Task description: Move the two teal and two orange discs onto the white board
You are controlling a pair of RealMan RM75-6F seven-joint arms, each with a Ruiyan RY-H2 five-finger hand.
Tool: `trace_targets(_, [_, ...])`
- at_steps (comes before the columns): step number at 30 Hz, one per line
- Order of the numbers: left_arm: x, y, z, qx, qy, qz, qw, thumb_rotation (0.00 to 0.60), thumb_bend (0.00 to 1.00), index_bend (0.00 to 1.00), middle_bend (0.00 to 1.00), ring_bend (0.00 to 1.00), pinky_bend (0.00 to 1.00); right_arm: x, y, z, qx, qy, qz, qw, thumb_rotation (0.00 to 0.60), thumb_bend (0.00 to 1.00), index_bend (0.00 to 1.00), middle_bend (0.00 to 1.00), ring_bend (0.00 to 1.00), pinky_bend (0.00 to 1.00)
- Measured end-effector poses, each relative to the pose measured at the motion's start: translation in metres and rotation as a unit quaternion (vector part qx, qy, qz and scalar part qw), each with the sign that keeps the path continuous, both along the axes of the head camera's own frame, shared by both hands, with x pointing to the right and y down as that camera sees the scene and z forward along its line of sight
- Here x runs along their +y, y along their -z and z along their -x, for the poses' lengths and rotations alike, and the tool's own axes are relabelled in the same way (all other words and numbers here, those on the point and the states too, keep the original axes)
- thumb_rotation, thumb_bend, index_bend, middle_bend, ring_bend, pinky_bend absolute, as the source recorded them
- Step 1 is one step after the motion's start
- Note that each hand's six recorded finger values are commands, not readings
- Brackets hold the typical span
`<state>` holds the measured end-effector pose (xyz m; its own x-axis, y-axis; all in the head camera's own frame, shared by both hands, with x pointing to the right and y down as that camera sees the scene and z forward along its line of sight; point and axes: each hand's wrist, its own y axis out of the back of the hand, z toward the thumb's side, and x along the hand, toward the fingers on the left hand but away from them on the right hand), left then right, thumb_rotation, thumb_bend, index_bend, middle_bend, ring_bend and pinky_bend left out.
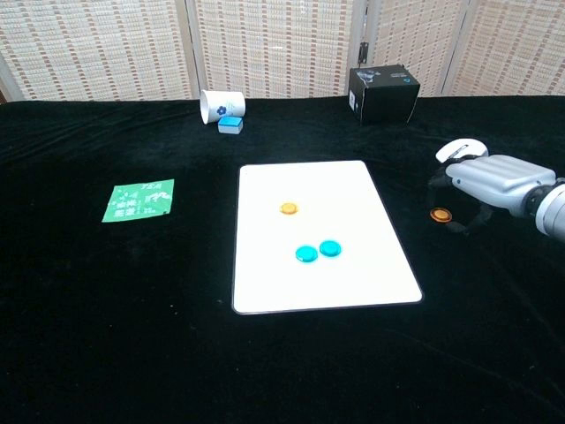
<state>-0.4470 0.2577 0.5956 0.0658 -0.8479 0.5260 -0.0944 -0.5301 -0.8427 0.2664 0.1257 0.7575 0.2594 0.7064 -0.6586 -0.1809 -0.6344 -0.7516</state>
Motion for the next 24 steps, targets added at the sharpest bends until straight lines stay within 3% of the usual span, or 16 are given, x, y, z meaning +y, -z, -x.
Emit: trace_targets(24, [-0.0003,-0.002,0.0008,0.0,0.001,0.003,1.0,0.6,0.15,0.04,0.01,0.04,0.0,-0.006,-0.0021,-0.0029,0.001,-0.008,-0.013,0.9999,0.6,0.47,0.53,0.28,0.09,0.0])
